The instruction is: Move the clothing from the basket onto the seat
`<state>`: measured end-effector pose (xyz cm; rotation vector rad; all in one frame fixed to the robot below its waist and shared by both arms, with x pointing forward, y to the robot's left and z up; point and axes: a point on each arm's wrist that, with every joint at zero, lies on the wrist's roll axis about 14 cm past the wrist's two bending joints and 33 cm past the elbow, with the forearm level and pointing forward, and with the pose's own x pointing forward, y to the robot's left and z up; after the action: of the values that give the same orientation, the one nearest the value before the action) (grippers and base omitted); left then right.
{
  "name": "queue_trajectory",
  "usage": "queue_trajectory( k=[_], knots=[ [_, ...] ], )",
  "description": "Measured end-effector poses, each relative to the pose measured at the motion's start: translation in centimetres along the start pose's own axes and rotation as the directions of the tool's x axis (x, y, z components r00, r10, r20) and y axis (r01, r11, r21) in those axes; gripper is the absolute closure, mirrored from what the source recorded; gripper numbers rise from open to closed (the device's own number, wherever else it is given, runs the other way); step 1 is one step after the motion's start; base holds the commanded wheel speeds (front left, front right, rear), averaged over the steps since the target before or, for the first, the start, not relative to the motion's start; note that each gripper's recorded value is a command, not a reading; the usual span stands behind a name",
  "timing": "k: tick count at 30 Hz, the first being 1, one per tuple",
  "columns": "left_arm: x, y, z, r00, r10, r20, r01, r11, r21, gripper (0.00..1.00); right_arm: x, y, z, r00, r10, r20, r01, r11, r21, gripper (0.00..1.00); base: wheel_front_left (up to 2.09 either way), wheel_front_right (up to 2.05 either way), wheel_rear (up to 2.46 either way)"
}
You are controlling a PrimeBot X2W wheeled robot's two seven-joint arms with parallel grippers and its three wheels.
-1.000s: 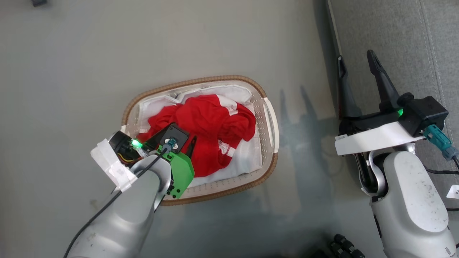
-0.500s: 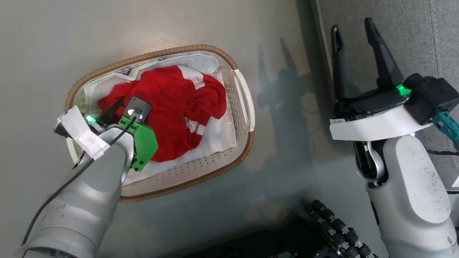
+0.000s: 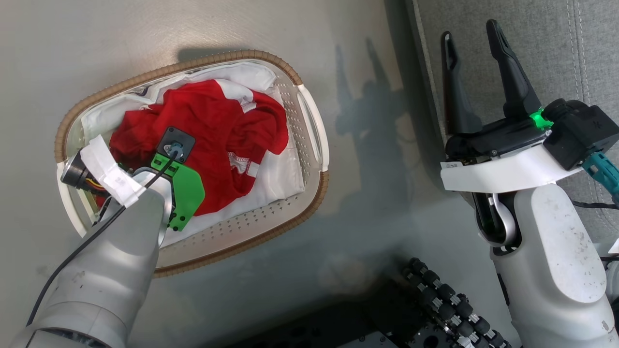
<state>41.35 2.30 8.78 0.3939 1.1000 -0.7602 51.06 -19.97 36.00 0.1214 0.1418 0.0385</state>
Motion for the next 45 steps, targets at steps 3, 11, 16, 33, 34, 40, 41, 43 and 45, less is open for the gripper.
queue_trajectory(
  k=[3, 11, 16, 33, 34, 40, 41, 43, 45],
  knots=[
    [-0.2, -0.4, 0.8, 0.999, -0.020, 0.038, 0.021, 1.000, -0.010, 1.00, 0.0, -0.1, 0.2, 1.000, -0.004, 0.003, 0.004, 1.000, 0.000, 0.00, 0.00, 0.00, 0.00],
    [-2.0, -1.5, 5.0, 0.977, -0.061, 0.206, 0.071, 0.997, -0.044, 1.00, 0.0, -0.3, 0.7, 1.000, -0.014, 0.009, 0.015, 1.000, -0.017, 0.00, 0.00, 0.00, 0.00],
    [-4.5, -1.2, 8.3, 0.943, -0.047, 0.329, 0.067, 0.996, -0.050, 1.00, -0.5, -0.3, 1.4, 1.000, -0.019, 0.012, 0.019, 0.999, -0.035, 0.00, 0.00, 0.00, 0.00],
    [-20.2, -2.6, 19.9, 0.704, -0.016, 0.710, -0.001, 1.000, 0.024, 1.00, -6.1, 2.3, 3.9, 1.000, 0.010, -0.008, -0.011, 0.999, -0.036, 0.00, 0.00, 0.00, 0.00],
    [-21.3, -2.8, 20.6, 0.686, -0.017, 0.728, -0.004, 1.000, 0.027, 1.00, -6.5, 2.5, 4.1, 1.000, 0.012, -0.005, -0.013, 0.999, -0.034, 0.00, 0.00, 0.00, 0.00],
    [-29.5, -3.1, 24.3, 0.573, -0.005, 0.819, -0.062, 0.997, 0.049, 1.00, -9.2, 3.7, 6.6, 0.998, 0.039, 0.044, -0.037, 0.998, -0.042, 0.00, 0.00, 0.00, 0.00],
    [-30.6, -3.1, 24.6, 0.561, -0.001, 0.828, -0.075, 0.996, 0.053, 1.00, -9.6, 3.9, 6.9, 0.998, 0.043, 0.050, -0.041, 0.998, -0.042, 0.00, 0.00, 0.00, 0.00],
    [-33.7, -3.0, 25.5, 0.518, 0.004, 0.855, -0.111, 0.992, 0.063, 1.00, -10.5, 4.5, 7.7, 0.996, 0.056, 0.071, -0.053, 0.998, -0.044, 0.00, 0.00, 0.00, 0.00],
    [-36.6, -2.9, 26.3, 0.479, 0.012, 0.878, -0.141, 0.988, 0.064, 1.00, -11.1, 5.0, 8.6, 0.993, 0.071, 0.095, -0.067, 0.997, -0.047, 0.00, 0.00, 0.00, 0.00]
  ],
)
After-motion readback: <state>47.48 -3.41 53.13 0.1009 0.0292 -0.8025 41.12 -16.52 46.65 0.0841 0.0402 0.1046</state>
